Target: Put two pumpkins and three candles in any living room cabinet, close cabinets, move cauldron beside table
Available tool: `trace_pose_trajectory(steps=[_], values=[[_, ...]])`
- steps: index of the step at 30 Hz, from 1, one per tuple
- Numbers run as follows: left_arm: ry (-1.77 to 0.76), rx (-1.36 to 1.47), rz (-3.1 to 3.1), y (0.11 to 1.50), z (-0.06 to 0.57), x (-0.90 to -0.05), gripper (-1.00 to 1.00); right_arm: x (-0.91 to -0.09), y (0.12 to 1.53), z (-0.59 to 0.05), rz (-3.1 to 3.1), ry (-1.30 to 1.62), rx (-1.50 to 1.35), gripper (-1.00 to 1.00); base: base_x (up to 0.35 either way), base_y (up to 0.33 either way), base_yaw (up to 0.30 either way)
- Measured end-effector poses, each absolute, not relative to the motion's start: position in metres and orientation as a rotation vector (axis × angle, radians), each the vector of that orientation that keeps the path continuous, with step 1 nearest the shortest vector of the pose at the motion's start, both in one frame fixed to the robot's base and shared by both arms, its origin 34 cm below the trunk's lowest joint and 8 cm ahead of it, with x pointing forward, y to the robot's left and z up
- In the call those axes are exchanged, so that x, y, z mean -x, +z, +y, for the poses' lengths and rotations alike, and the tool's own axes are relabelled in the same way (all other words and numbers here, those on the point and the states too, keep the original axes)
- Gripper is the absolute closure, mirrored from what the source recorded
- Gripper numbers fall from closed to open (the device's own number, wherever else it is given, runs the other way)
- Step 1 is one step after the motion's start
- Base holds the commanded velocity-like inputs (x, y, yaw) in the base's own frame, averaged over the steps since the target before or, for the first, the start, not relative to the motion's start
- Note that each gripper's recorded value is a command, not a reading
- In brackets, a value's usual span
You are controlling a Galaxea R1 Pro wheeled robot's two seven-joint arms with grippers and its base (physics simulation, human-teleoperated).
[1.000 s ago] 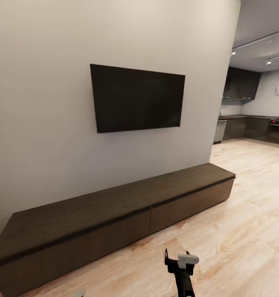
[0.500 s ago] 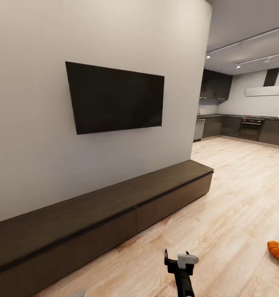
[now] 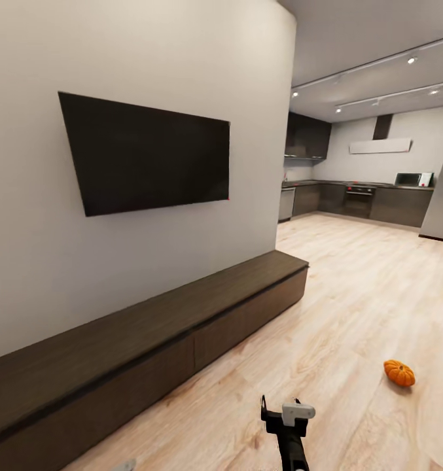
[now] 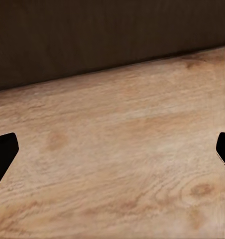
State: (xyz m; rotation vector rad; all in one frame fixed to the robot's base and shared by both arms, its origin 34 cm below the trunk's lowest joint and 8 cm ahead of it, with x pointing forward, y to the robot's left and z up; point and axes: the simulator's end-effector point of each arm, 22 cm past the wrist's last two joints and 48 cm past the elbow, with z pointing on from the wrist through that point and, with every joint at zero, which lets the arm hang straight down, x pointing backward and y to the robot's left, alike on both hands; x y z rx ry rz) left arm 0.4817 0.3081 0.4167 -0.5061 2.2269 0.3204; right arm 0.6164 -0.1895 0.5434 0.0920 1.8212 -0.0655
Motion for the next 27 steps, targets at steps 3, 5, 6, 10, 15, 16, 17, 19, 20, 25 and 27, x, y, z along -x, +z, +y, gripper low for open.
trace_pose_trajectory(steps=[3,5,6,10,15,16,17,19,20,25,27], values=[[0.32,0.504,2.227,0.4167,0.3076,-0.4818,-1.0,-0.6163,0.5432,-0.1896,1.821,-0.066,-0.092,-1.0,0.0,0.0,-0.271],[0.319,0.504,2.228,0.4167,0.3071,-0.4818,-1.0,-0.6163,0.5433,-0.1894,1.821,-0.065,-0.092,-1.0,0.0,0.0,-0.27],[0.319,0.503,2.228,0.4166,0.307,-0.4818,-1.0,-0.6163,0.5433,-0.1895,1.821,-0.065,-0.092,-1.0,0.0,0.0,-0.27],[0.318,0.502,2.228,0.4167,0.3067,-0.4819,-1.0,-0.6163,0.5432,-0.1895,1.822,-0.065,-0.092,-1.0,0.0,0.0,-0.269],[0.32,0.505,2.228,0.4166,0.3077,-0.4816,-1.0,-0.6162,0.5435,-0.1863,1.822,-0.061,-0.092,-1.0,0.0,-0.142,-0.093],[0.32,0.505,2.228,0.4166,0.308,-0.4816,-1.0,-0.6162,0.5436,-0.1859,1.822,-0.06,-0.092,-1.0,0.0,-0.27,-0.018],[0.32,0.505,2.228,0.4166,0.308,-0.4816,-1.0,-0.616,0.5434,-0.1855,1.822,-0.06,-0.092,-1.0,0.0,-0.279,-0.014],[0.321,0.506,2.228,0.4165,0.3088,-0.4814,-1.0,-0.6161,0.5436,-0.1851,1.822,-0.059,-0.091,-1.0,0.0,-0.302,0.01],[0.321,0.505,2.228,0.4165,0.3087,-0.4815,-1.0,-0.6162,0.5437,-0.1848,1.821,-0.058,-0.091,-1.0,0.0,-0.308,0.08],[0.321,0.504,2.229,0.4164,0.3084,-0.4814,-1.0,-0.6162,0.5438,-0.1846,1.822,-0.058,-0.091,-1.0,0.0,-0.308,0.148],[0.321,0.504,2.23,0.4164,0.3083,-0.4814,-1.0,-0.6163,0.5438,-0.1849,1.822,-0.059,-0.093,-1.0,0.0,-0.26,0.176]])
